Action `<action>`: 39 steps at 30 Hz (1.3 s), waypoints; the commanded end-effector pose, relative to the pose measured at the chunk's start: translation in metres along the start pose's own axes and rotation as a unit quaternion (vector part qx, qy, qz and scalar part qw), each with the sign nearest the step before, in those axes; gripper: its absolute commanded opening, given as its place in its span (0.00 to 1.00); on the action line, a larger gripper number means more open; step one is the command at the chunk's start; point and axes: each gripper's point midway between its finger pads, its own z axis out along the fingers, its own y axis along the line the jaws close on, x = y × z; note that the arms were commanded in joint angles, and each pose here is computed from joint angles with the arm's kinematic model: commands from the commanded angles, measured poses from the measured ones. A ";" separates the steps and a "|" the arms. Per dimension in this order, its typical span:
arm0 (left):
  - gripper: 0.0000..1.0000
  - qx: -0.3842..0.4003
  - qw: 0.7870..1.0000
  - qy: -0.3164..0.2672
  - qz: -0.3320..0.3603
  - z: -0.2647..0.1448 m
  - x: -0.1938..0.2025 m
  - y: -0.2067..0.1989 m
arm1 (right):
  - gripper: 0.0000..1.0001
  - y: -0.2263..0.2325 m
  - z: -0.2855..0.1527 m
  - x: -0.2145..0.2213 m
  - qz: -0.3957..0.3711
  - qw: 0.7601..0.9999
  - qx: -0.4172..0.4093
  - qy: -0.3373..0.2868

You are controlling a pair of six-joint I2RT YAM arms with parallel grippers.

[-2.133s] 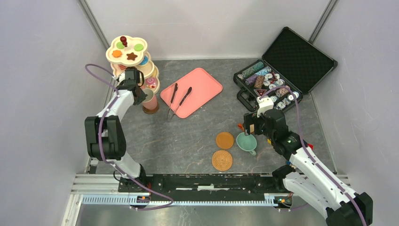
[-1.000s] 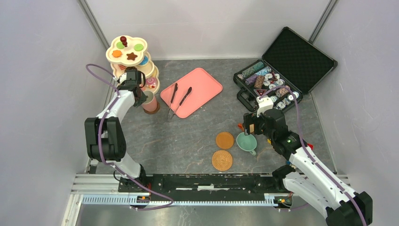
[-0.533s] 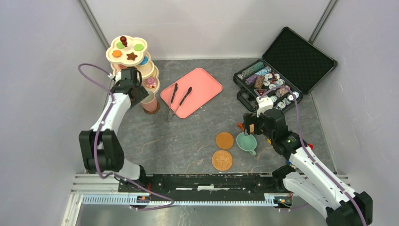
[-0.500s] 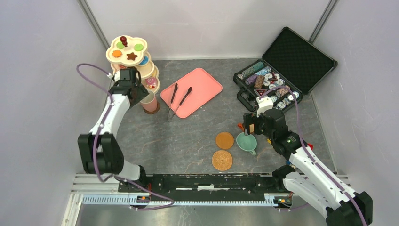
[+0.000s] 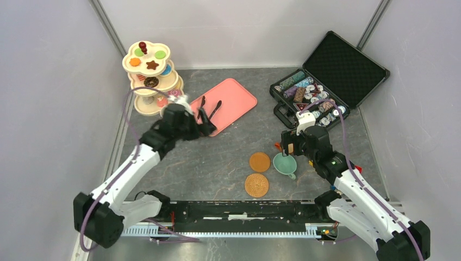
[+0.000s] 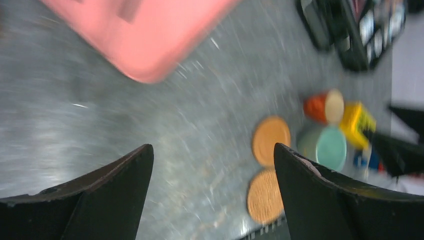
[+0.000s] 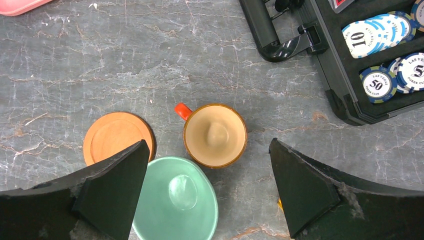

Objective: Serve the afternoon tea

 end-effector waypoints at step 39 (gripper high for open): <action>0.09 0.031 0.903 0.333 0.271 0.042 0.318 -0.120 | 0.98 0.004 -0.002 -0.009 0.004 1.000 -0.010 -0.021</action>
